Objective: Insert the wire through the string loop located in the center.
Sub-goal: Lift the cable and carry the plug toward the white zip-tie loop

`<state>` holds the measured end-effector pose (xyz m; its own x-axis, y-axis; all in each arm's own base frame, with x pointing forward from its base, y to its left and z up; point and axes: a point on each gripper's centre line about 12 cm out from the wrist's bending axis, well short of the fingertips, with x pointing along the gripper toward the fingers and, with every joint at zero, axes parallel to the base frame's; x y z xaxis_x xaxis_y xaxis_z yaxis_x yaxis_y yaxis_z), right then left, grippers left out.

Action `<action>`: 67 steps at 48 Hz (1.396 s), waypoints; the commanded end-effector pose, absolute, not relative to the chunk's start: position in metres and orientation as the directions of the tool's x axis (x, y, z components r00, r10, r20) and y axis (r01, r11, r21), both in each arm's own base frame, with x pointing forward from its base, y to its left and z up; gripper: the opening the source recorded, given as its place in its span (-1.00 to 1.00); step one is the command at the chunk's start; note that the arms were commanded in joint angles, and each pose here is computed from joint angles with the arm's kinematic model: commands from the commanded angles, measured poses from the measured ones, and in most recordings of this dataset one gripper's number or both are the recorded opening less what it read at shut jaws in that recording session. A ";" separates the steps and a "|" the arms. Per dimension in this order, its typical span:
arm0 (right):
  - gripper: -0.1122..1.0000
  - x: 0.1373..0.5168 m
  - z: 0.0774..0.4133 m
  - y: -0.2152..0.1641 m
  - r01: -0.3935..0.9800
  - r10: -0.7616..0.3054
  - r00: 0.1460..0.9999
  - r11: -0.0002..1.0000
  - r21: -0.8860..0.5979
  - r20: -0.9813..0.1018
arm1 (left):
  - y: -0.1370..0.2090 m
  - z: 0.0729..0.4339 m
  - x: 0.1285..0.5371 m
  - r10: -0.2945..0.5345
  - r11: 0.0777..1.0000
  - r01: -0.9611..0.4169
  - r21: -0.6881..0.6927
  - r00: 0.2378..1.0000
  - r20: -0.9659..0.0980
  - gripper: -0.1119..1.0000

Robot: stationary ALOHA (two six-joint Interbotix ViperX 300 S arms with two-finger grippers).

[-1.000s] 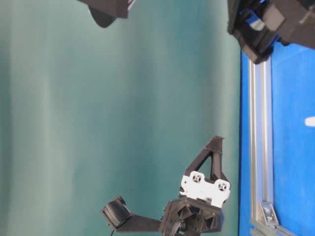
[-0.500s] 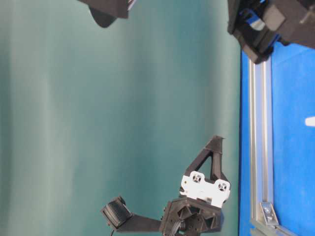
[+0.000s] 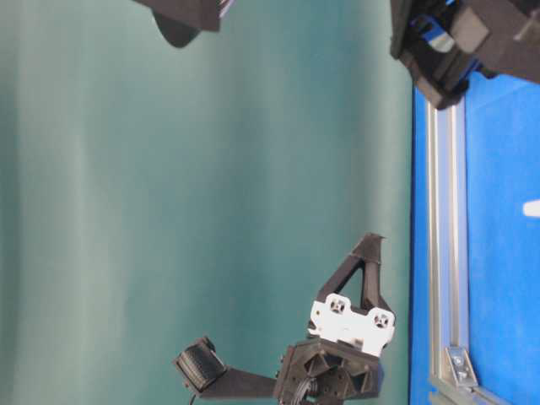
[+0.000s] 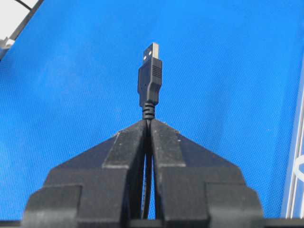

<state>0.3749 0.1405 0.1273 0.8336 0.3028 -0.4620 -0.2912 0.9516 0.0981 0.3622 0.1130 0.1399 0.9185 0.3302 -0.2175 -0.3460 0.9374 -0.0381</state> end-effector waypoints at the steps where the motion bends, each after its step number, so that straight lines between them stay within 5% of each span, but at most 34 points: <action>1: -0.85 0.379 0.146 0.141 -0.295 0.309 0.855 0.950 0.100 -0.415 | 0.114 0.154 0.363 0.335 0.937 -0.347 -0.041 0.926 -0.175 -0.80; 32: -0.85 0.378 0.144 0.141 -0.294 0.308 0.854 0.951 0.101 -0.419 | 0.115 0.154 0.364 0.335 0.937 -0.346 -0.040 0.926 -0.174 -0.80; 67: -0.85 0.326 0.140 0.118 -0.277 0.293 0.838 0.955 0.103 -0.461 | 0.115 0.155 0.365 0.335 0.937 -0.346 -0.040 0.927 -0.171 -0.80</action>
